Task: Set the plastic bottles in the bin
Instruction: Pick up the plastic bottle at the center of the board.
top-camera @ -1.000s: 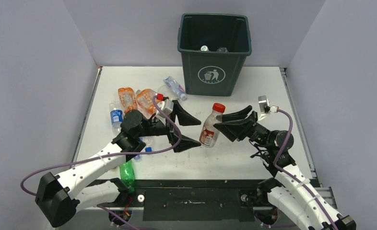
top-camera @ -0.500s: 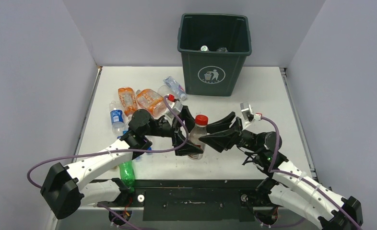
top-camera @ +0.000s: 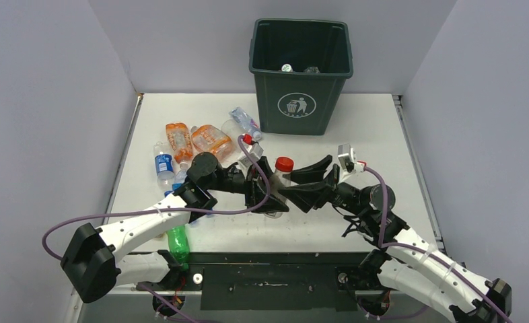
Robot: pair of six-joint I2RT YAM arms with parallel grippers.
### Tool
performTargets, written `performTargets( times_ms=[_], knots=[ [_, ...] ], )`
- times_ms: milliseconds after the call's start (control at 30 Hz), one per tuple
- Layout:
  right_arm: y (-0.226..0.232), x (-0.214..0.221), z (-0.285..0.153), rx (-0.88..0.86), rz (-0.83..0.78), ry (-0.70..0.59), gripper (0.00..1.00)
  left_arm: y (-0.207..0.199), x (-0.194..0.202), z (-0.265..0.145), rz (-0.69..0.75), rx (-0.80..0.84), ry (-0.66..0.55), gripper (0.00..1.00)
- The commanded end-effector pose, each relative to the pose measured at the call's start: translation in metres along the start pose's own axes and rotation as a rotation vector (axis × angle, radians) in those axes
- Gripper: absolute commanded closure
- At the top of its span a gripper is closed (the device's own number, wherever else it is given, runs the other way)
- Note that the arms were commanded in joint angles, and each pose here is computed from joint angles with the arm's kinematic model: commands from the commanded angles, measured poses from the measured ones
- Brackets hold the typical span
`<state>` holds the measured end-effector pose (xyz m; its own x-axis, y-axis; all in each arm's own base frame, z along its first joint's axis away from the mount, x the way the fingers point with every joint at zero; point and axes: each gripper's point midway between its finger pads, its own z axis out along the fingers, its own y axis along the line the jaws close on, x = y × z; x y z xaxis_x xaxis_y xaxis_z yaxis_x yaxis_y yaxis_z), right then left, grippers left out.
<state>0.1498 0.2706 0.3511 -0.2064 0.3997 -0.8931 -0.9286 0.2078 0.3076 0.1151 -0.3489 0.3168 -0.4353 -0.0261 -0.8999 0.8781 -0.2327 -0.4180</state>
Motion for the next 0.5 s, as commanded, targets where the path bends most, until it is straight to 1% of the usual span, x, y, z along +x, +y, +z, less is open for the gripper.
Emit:
performTargets(
  times_ms=[0, 33, 67, 100, 133, 167, 233, 300, 367, 400, 467],
  knots=[
    [-0.002, -0.040, 0.002, 0.068, -0.088, -0.066, 0.31, -0.018, -0.021, 0.002, 0.105, 0.050, -0.027, 0.73],
    [-0.002, -0.042, 0.001, 0.085, -0.086, -0.056, 0.21, -0.015, -0.021, 0.002, 0.113, 0.030, -0.030, 0.75],
    [-0.001, -0.046, -0.002, 0.103, -0.087, -0.049, 0.15, -0.012, -0.021, 0.001, 0.130, 0.006, -0.034, 0.79],
    [-0.002, -0.046, -0.004, 0.127, -0.085, -0.025, 0.10, -0.008, -0.022, 0.000, 0.151, -0.022, -0.040, 0.83],
    [-0.001, -0.052, -0.006, 0.145, -0.099, -0.014, 0.07, -0.002, -0.022, -0.001, 0.169, -0.055, -0.044, 0.85],
    [-0.002, -0.056, -0.008, 0.166, -0.103, 0.005, 0.06, 0.003, -0.023, -0.003, 0.199, -0.095, -0.052, 0.85],
    [-0.003, -0.064, -0.007, 0.209, -0.109, 0.049, 0.05, 0.021, -0.020, -0.008, 0.262, -0.209, -0.050, 0.93],
    [-0.011, -0.067, -0.005, 0.273, -0.092, 0.113, 0.05, 0.039, -0.012, -0.013, 0.329, -0.336, -0.011, 1.00],
    [-0.019, -0.065, 0.000, 0.319, -0.070, 0.169, 0.06, 0.048, -0.008, -0.017, 0.397, -0.415, 0.015, 1.00],
    [-0.024, -0.061, 0.004, 0.334, -0.056, 0.200, 0.06, 0.049, -0.008, -0.019, 0.428, -0.440, 0.016, 1.00],
    [-0.027, -0.060, 0.008, 0.347, -0.042, 0.222, 0.07, 0.049, -0.008, -0.021, 0.458, -0.466, 0.007, 1.00]
  ],
)
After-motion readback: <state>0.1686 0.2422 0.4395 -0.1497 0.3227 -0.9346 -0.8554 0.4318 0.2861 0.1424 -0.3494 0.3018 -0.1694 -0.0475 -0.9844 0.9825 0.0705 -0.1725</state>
